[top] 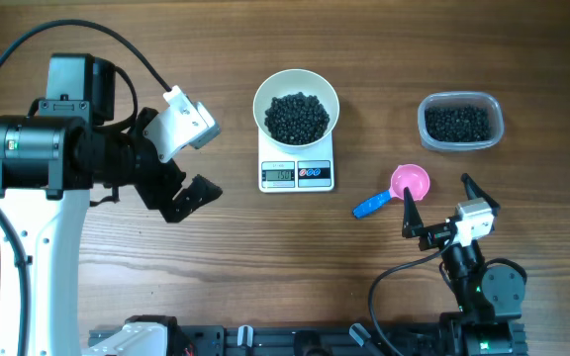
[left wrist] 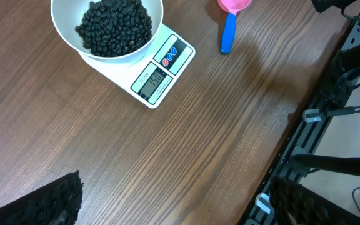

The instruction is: Scoop item into bowl and weigh 150g on scale

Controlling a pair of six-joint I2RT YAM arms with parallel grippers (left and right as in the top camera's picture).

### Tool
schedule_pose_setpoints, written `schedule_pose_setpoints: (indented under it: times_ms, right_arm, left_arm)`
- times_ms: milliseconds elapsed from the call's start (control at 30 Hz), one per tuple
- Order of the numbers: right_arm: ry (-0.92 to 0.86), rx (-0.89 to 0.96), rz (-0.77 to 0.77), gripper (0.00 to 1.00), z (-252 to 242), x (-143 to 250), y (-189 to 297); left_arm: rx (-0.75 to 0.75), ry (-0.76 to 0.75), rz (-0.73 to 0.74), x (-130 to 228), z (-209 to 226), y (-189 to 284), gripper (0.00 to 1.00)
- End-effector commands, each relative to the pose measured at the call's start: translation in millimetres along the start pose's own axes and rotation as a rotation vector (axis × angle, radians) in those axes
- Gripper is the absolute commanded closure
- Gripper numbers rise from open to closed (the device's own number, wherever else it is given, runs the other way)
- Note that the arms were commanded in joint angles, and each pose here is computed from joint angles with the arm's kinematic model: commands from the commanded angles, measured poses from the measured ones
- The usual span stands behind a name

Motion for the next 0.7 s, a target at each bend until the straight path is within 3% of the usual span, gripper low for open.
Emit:
schedule_pose_setpoints:
  times_ms: [0, 533, 667]
  right_arm:
    - [0.005, 0.010, -0.014, 0.00, -0.2, -0.8, 0.5]
    - [0.005, 0.010, -0.014, 0.00, -0.2, -0.8, 0.5]
    - [0.005, 0.010, -0.014, 0.00, -0.2, -0.8, 0.5]
  left_arm:
    - [-0.018, -0.017, -0.010, -0.7, -1.4, 5.1, 0.00]
    - [-0.025, -0.022, -0.029, -2.5, -1.9, 6.6, 0.00]
    - [-0.118, 0.012, -0.051, -5.3, -2.3, 15.6, 0.00]
Point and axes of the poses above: each gripper's point midway between its finger pads, its own y axis back along the fingers, its own z axis along the line the jaws close on, x = y × z, the point moved 10 cm from there along y, back along the fingers, and after that the axes turned 12 degrees about -y, right-handed, at the moved point
